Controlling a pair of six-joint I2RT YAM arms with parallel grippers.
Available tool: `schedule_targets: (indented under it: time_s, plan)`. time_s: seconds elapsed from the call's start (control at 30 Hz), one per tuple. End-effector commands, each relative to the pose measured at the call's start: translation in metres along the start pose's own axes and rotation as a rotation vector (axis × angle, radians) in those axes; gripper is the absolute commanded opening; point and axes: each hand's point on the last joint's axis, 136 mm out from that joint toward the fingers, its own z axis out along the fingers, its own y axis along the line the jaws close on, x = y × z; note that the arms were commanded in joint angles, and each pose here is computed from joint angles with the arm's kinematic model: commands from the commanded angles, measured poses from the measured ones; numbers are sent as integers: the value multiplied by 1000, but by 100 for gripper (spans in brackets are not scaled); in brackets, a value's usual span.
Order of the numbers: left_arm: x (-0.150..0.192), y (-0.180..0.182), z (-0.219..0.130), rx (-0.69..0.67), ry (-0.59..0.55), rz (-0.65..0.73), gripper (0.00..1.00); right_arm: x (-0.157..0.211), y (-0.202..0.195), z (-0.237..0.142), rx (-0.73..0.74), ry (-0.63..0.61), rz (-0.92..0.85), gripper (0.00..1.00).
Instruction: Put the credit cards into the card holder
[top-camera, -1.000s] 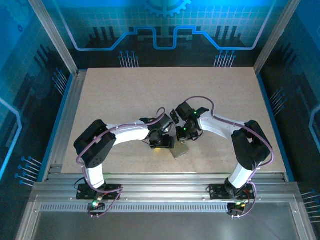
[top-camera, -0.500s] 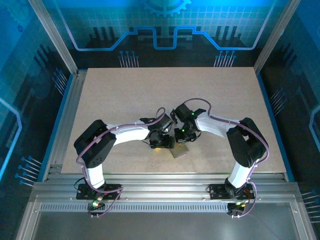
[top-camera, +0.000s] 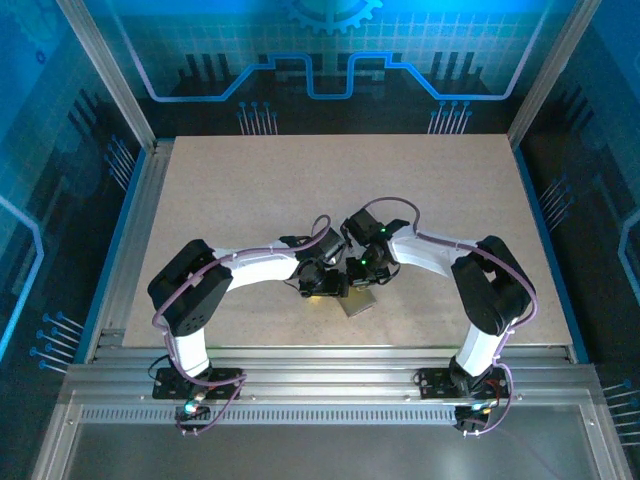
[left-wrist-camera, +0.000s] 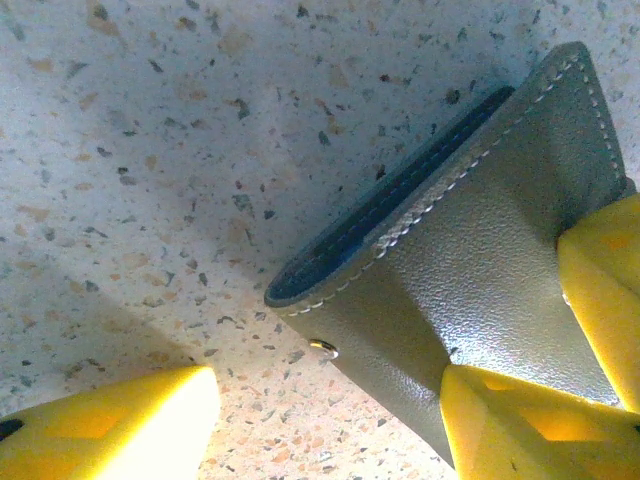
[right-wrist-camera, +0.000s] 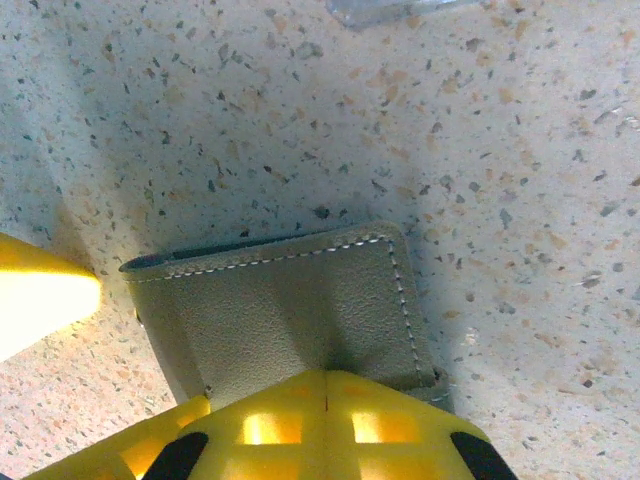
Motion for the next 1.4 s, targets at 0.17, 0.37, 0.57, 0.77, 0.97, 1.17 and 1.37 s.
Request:
schedule_targets:
  time_s: [0.17,0.37,0.57,0.77,0.97,1.17,1.37]
  plan:
    - [22,10,31,-6,83,-21,64,32,3,19,20,82,-11,0]
    - [22,11,32,-7,83,-29,64,38,-1,14,73,47,-32,0]
    - [23,11,34,-6,89,-38,63,47,-3,17,102,24,-38,0]
    - [24,11,36,-1,92,-54,63,52,0,23,152,-12,-45,0]
    - [26,15,39,-5,93,-71,62,63,-5,22,241,-80,-21,0]
    - [26,15,41,-3,89,-83,62,74,-9,22,272,-110,-6,0]
    - [27,16,44,2,91,-93,61,75,-3,26,251,-104,-3,0]
